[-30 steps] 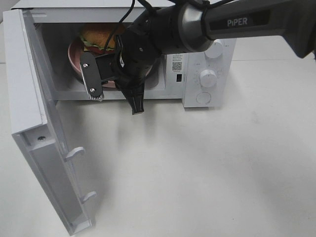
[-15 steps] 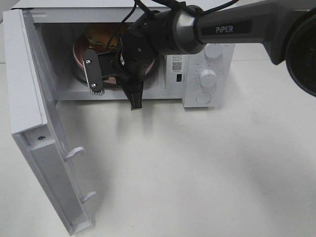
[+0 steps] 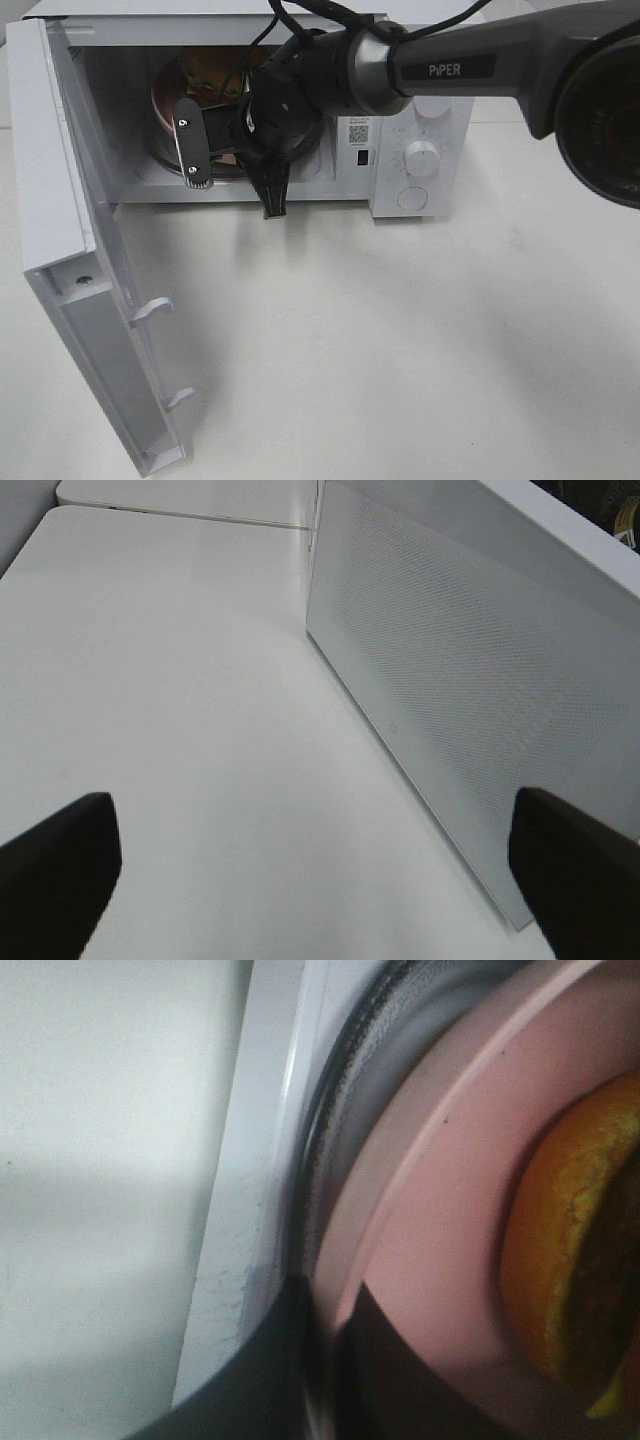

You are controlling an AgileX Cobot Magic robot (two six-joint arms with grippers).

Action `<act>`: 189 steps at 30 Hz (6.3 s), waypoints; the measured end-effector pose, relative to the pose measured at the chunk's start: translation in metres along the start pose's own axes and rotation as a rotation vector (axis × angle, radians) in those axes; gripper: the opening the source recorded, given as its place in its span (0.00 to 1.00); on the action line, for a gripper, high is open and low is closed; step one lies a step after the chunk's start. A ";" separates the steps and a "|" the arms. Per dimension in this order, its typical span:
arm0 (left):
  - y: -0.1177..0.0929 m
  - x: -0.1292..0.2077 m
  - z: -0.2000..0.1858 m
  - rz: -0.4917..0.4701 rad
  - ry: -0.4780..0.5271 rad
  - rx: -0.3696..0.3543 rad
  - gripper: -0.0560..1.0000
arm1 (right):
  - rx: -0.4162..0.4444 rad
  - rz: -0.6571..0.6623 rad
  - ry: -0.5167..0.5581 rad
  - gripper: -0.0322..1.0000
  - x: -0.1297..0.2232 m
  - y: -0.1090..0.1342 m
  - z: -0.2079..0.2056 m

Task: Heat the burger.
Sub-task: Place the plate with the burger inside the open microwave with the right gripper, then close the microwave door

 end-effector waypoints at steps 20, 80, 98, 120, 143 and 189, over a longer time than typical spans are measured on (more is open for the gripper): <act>0.000 0.000 0.000 0.000 0.000 0.000 0.97 | 0.013 0.032 -0.013 0.19 -0.004 0.000 0.006; 0.000 0.000 0.000 0.000 0.000 0.000 0.97 | -0.019 0.226 -0.090 0.77 0.044 0.047 -0.138; 0.000 0.000 0.000 0.000 0.000 0.000 0.97 | -0.081 0.674 -0.012 0.77 0.077 0.071 -0.209; 0.000 0.000 0.000 0.000 0.000 0.000 0.97 | -0.151 1.078 0.352 0.77 0.132 0.104 -0.301; 0.000 0.000 0.000 0.000 0.000 0.000 0.97 | -0.065 1.263 0.331 0.77 0.200 0.157 -0.354; 0.000 0.000 0.000 0.000 0.000 0.000 0.97 | 0.535 1.684 -0.179 0.77 0.248 0.207 -0.449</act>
Point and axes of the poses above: a point on each arm's last joint axis where the gripper is mounted, z pointing out along that axis toward the gripper, y along the wrist's bending axis when the last joint is at zero, x = y × z, the point moved 5 cm from there along z, pointing out along that axis toward the gripper, and after that the axes turned 14 degrees about z, right-handed, at the moved point
